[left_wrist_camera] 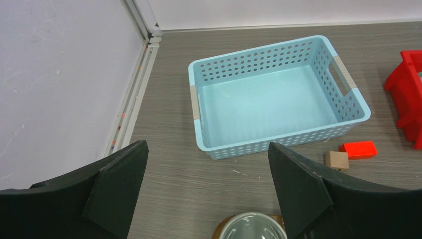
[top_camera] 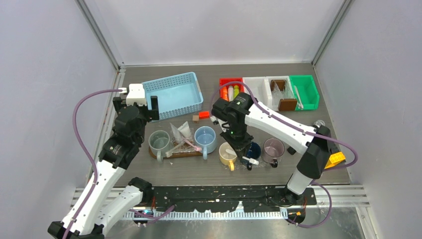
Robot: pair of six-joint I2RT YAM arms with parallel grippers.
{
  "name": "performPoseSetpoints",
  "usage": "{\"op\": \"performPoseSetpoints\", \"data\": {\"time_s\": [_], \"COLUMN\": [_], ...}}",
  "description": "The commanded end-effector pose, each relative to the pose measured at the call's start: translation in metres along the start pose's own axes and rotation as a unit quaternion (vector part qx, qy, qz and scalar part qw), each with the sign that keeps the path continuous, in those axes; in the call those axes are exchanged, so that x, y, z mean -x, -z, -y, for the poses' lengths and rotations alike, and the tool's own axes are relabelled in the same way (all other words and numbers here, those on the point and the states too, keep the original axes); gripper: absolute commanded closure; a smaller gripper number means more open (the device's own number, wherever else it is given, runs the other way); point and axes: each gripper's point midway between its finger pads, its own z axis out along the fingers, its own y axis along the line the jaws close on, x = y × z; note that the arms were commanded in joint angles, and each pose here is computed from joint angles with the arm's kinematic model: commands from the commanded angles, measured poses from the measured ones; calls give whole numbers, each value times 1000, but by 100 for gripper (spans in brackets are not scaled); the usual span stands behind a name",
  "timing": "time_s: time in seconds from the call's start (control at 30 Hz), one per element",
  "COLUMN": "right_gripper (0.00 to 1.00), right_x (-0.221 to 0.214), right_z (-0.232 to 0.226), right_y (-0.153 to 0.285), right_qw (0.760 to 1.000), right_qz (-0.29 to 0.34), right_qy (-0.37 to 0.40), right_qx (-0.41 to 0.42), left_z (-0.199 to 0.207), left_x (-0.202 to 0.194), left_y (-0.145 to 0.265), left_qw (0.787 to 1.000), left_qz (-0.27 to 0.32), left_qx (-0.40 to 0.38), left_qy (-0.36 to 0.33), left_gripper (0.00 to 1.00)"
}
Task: Prepare toiletry sets of a toothbrush and toothpaste on the tray
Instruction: Place the toothbrush in the cup.
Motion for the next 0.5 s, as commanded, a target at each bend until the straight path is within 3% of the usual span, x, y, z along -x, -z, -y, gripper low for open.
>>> {"op": "performPoseSetpoints", "data": {"time_s": [0.0,0.47], "right_gripper": [99,91], "right_x": [-5,23], "right_z": [-4,4], "right_y": [-5,-29], "right_qw": [1000,999], "right_qz": [-21,-32], "right_qy": [-6,5], "right_qx": [9,-27], "left_z": [-3,-4], "left_x": [10,10], "left_y": [-2,-1], "left_qw": [1000,1000], "left_qz": [20,21], "left_qx": [7,9], "left_qy": [8,8], "left_gripper": [6,6]}}
